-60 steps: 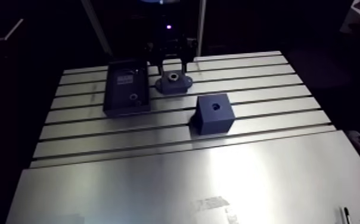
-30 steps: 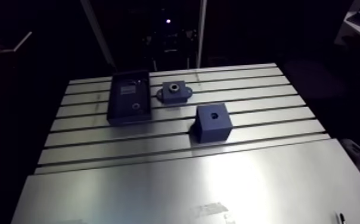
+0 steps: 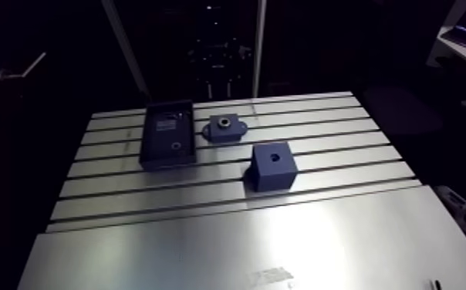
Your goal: Pick up the bearing and press it into the housing until flush.
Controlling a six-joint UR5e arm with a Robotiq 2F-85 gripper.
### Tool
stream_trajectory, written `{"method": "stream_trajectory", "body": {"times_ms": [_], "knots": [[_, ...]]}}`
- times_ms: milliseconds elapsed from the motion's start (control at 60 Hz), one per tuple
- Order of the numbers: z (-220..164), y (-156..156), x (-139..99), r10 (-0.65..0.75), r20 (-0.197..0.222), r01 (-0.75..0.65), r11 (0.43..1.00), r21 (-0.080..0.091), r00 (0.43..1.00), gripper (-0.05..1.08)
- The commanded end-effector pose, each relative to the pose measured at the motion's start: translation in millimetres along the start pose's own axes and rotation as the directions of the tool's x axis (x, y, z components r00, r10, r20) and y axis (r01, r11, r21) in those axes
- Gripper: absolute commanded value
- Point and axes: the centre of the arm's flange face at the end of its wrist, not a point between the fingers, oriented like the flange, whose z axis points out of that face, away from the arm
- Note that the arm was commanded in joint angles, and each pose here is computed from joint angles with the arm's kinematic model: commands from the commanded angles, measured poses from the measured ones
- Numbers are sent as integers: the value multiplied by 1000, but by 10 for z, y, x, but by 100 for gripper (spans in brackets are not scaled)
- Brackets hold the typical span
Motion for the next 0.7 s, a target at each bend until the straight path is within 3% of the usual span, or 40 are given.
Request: {"method": "stream_trajectory", "body": {"times_ms": [17, 133, 333, 700], "knots": [[58, 28, 1, 2, 5, -2, 1000, 3, 1000, 107], [106, 33, 29, 0, -3, 0, 1000, 1, 1000, 107], [318, 30, 63, -3, 24, 3, 1000, 6, 1000, 108], [511, 49, 95, -1, 10, 1, 1000, 0, 1000, 108]]}}
